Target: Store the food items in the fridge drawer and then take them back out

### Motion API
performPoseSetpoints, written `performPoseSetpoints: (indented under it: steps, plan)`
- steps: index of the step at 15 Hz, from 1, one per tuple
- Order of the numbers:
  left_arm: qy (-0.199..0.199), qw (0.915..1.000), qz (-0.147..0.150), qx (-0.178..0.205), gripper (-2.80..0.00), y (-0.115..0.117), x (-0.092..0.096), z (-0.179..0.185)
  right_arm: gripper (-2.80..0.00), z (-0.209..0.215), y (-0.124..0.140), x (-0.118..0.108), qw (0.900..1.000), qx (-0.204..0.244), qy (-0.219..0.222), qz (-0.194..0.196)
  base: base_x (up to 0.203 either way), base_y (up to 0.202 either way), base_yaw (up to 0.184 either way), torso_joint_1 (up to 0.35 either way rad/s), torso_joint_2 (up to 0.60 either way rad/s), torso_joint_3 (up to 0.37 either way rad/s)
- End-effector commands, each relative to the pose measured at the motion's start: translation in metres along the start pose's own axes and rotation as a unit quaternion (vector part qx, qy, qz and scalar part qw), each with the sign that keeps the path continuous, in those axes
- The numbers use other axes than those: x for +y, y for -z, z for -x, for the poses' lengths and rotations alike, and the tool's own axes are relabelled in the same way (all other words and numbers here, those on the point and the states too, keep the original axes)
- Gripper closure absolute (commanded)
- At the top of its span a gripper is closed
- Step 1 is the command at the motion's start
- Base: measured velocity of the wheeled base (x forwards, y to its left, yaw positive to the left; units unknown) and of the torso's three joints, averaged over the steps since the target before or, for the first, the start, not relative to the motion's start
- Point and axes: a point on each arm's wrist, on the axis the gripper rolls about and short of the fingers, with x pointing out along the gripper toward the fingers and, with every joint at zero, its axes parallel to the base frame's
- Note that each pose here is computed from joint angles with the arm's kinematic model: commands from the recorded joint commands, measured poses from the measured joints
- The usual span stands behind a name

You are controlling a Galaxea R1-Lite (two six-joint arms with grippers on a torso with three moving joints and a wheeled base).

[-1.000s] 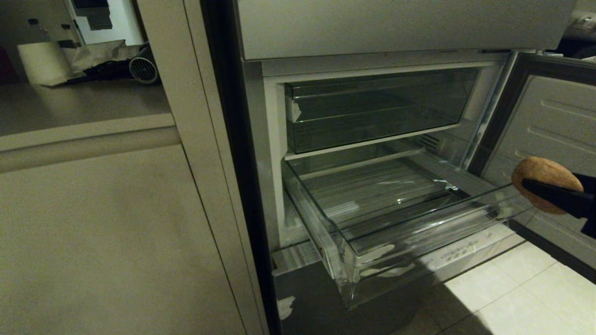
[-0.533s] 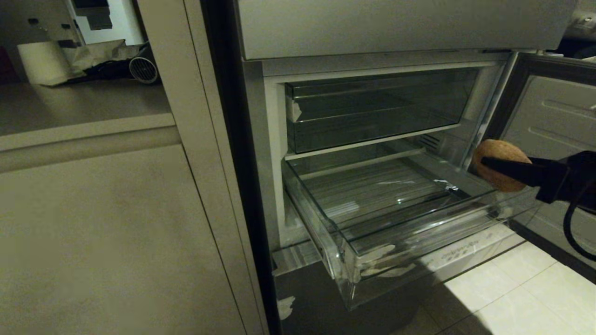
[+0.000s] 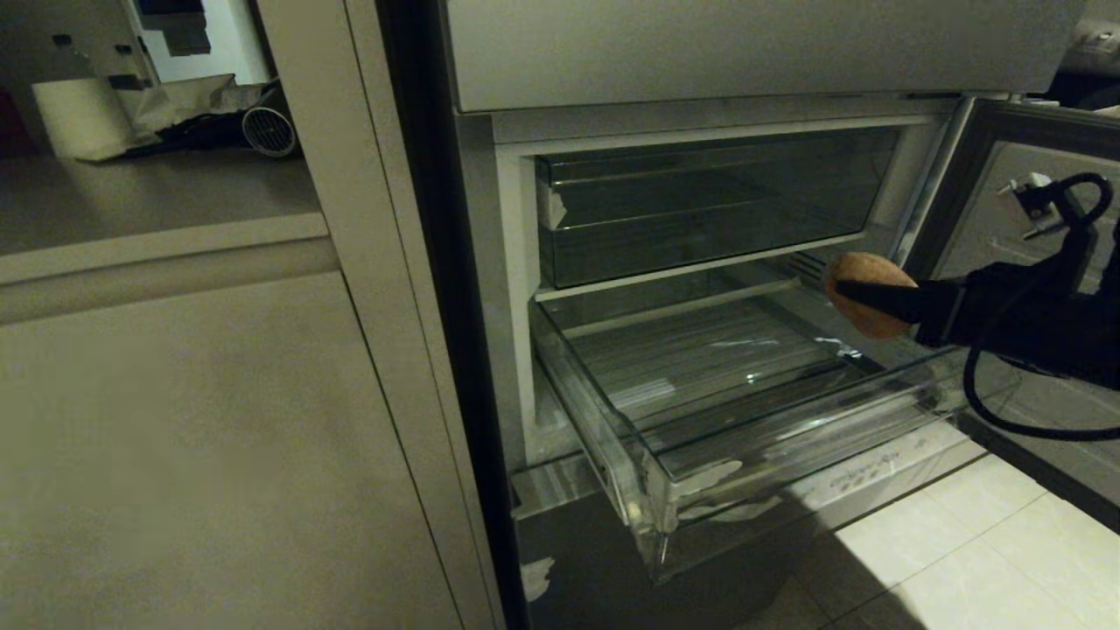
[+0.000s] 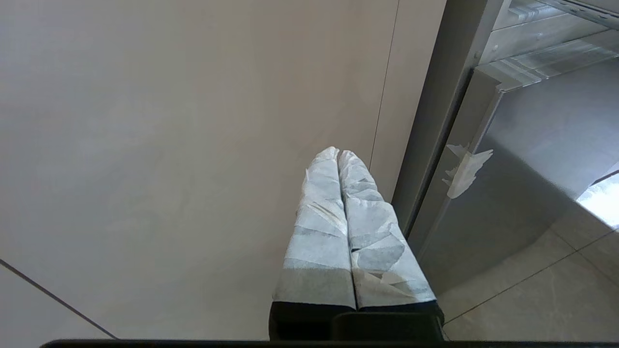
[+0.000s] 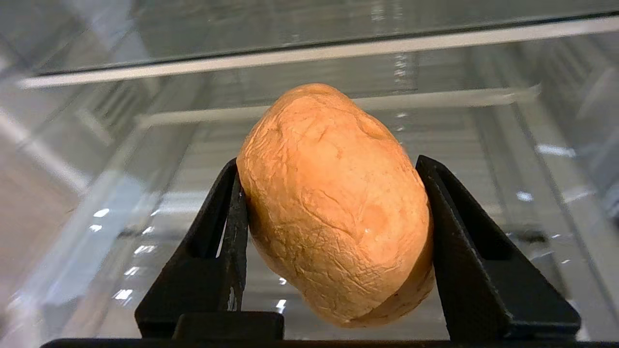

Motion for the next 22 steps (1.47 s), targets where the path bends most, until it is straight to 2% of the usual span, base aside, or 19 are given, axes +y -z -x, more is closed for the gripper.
performPoseSetpoints:
  steps: [1,2,3,12,13,16,18,22]
  plan:
    - [0.000,1.0000,0.000,0.000,0.00,0.000,0.000,0.000,0.00,-0.017,0.002,-0.007,1.000,0.003,0.013,-0.001,0.000,0.000,0.000,0.000,0.00,0.000]
    - [0.000,1.0000,0.000,0.000,0.00,0.000,0.000,0.000,0.00,-0.021,0.002,-0.010,1.000,0.003,0.018,-0.001,0.000,0.000,0.000,0.000,0.00,0.000]
    - [0.000,1.0000,0.001,0.000,0.00,0.000,0.000,0.000,-2.80,-0.025,0.000,-0.012,1.000,0.002,0.020,0.000,0.000,0.000,0.000,0.000,0.00,0.000]
    - [0.000,1.0000,0.000,0.000,0.00,0.000,0.000,0.000,-2.80,-0.025,-0.008,-0.011,1.000,-0.013,0.020,0.006,0.000,0.000,0.000,0.000,0.00,0.000]
    - [0.000,1.0000,0.000,0.000,0.00,0.000,0.000,0.000,0.00,-0.015,-0.013,-0.006,1.000,-0.020,0.020,0.010,0.000,0.000,0.000,0.000,0.00,0.000]
    - [0.000,1.0000,0.000,0.000,0.00,0.000,0.000,0.000,0.00,0.022,-0.021,0.014,0.998,-0.042,0.029,0.019,0.000,0.000,0.000,0.000,0.00,0.000]
    - [0.000,1.0000,0.001,0.000,0.00,0.000,0.000,0.000,0.00,0.059,-0.019,0.033,0.996,-0.062,0.056,0.026,0.000,0.000,0.000,0.000,0.00,0.000]
    - [0.000,1.0000,0.000,0.000,0.00,0.000,0.000,0.000,0.00,0.136,0.016,0.067,0.990,-0.083,0.108,0.027,0.000,0.000,0.000,0.000,0.00,0.000]
